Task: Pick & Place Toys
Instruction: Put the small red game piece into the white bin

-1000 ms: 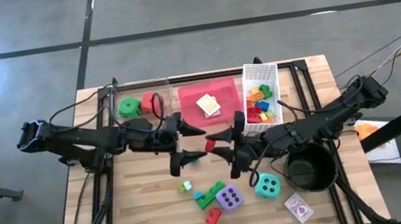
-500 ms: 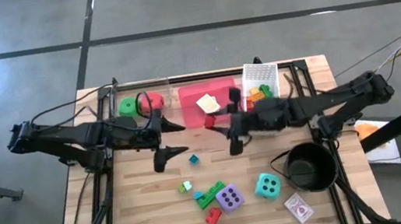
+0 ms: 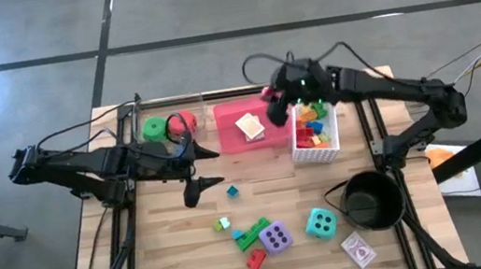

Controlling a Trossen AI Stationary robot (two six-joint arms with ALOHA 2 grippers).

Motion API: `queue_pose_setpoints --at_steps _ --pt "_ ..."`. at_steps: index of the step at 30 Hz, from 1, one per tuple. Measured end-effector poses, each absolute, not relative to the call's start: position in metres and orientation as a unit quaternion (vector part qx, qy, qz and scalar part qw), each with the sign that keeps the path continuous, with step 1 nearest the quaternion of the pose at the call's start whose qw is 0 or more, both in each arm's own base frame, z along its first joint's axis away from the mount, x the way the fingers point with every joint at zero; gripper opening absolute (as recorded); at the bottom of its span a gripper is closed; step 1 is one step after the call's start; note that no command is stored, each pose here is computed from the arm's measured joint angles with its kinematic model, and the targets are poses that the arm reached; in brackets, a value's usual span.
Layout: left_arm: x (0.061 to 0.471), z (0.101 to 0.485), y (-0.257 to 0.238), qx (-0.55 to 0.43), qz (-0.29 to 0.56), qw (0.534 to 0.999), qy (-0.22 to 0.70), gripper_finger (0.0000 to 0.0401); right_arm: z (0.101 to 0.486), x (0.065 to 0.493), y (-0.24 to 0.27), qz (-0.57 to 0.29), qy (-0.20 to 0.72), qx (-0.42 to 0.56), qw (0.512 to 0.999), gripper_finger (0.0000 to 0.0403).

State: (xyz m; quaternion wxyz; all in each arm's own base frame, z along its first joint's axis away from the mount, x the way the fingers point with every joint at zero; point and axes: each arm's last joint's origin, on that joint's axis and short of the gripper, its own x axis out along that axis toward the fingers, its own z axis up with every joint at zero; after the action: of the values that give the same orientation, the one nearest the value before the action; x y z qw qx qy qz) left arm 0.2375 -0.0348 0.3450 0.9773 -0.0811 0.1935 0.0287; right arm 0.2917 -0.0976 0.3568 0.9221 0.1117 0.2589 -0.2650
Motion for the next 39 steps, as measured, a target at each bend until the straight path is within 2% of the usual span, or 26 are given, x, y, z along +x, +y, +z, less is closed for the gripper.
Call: queue_pose_setpoints --at_steps 4,11,21,32,39 --pt "0.233 0.338 -0.033 -0.068 0.053 0.969 0.231 0.0337 0.333 0.264 -0.119 -0.32 0.348 0.184 0.862 0.0134" --pt "0.228 0.326 -0.031 -0.061 0.085 0.956 0.273 0.0337 0.291 0.241 -0.12 -0.329 0.465 0.221 0.792 0.0134" --pt "0.226 0.303 -0.03 -0.055 0.089 0.948 0.301 0.0337 0.253 0.229 -0.113 -0.327 0.532 0.227 0.747 0.0134" --pt "0.228 0.304 -0.031 -0.058 0.087 0.952 0.289 0.0337 0.209 0.232 -0.114 -0.306 0.603 0.215 0.705 0.0134" --pt "0.228 0.303 -0.031 -0.057 0.087 0.951 0.291 0.0337 0.194 0.24 -0.117 -0.274 0.628 0.208 0.698 0.0134"
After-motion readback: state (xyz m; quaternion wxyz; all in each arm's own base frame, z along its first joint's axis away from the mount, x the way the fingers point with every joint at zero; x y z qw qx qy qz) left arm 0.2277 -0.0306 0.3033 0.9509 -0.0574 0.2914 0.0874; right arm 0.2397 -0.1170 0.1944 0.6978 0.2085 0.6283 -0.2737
